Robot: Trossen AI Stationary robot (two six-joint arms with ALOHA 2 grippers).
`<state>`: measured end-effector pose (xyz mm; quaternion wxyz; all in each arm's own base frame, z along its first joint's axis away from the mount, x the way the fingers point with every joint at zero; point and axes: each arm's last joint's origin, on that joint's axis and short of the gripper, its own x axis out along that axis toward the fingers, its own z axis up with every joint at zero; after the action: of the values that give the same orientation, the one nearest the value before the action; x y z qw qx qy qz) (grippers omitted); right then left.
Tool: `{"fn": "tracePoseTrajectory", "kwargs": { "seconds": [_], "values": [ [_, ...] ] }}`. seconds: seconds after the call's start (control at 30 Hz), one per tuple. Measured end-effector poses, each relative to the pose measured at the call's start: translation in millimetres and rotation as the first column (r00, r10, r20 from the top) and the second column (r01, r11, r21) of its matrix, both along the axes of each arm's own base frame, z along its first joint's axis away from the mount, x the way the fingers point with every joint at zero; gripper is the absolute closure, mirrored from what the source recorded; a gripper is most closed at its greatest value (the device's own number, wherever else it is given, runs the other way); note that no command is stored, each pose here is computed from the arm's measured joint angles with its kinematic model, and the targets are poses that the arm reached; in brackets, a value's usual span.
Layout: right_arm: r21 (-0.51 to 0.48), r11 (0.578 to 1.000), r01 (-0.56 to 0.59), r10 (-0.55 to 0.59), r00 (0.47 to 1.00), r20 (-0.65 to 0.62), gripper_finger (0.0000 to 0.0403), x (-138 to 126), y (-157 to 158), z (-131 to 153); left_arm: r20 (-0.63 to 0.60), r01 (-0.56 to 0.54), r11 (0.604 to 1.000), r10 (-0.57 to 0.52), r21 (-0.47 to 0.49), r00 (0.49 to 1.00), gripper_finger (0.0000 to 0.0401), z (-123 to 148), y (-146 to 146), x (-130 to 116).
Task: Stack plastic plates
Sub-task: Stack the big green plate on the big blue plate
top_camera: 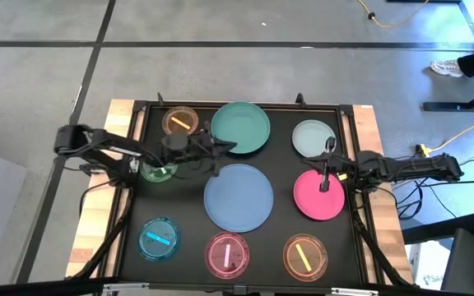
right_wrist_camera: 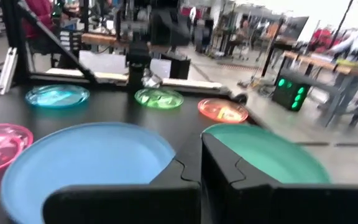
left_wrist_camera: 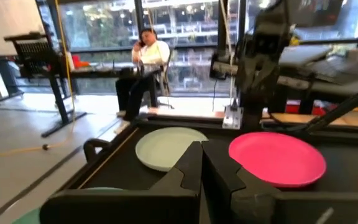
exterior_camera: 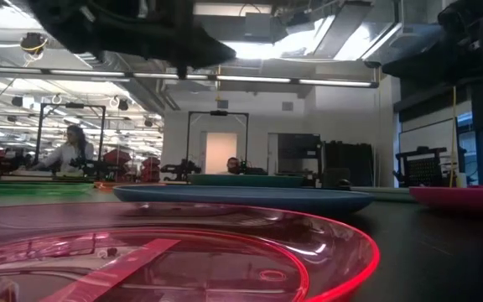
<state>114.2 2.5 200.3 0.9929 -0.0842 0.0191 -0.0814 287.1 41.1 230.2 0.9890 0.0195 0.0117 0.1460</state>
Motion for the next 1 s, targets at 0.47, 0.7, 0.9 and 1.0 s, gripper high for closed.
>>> {"fn": "tracePoseTrajectory", "kwargs": {
  "seconds": [0.47,0.7,0.9,1.0],
  "values": [
    [-0.079,0.997,0.024,-0.018,0.997,0.071,0.04,0.0,-0.5,8.3,-0.36,-0.081,0.995,0.055,-0.057,0.931,0.0303,-33.7,32.7,55.3],
    [-0.061,0.998,0.022,-0.018,0.998,0.067,0.04,0.1,-0.5,7.6,-0.53,-0.133,0.991,0.11,-0.004,0.841,0.0238,-55.8,36.6,63.8],
    [-0.064,0.998,0.019,-0.018,1.0,0.02,0.04,0.2,-0.5,3.1,-0.591,-0.122,0.992,0.124,0.044,0.797,0.023,-71.7,42.6,65.1],
    [-0.061,0.998,0.019,-0.018,1.0,0.018,0.04,0.2,-0.5,2.8,-0.61,-0.12,0.992,0.124,0.048,0.782,0.0234,-78.7,46.0,65.3]
  ]
}}
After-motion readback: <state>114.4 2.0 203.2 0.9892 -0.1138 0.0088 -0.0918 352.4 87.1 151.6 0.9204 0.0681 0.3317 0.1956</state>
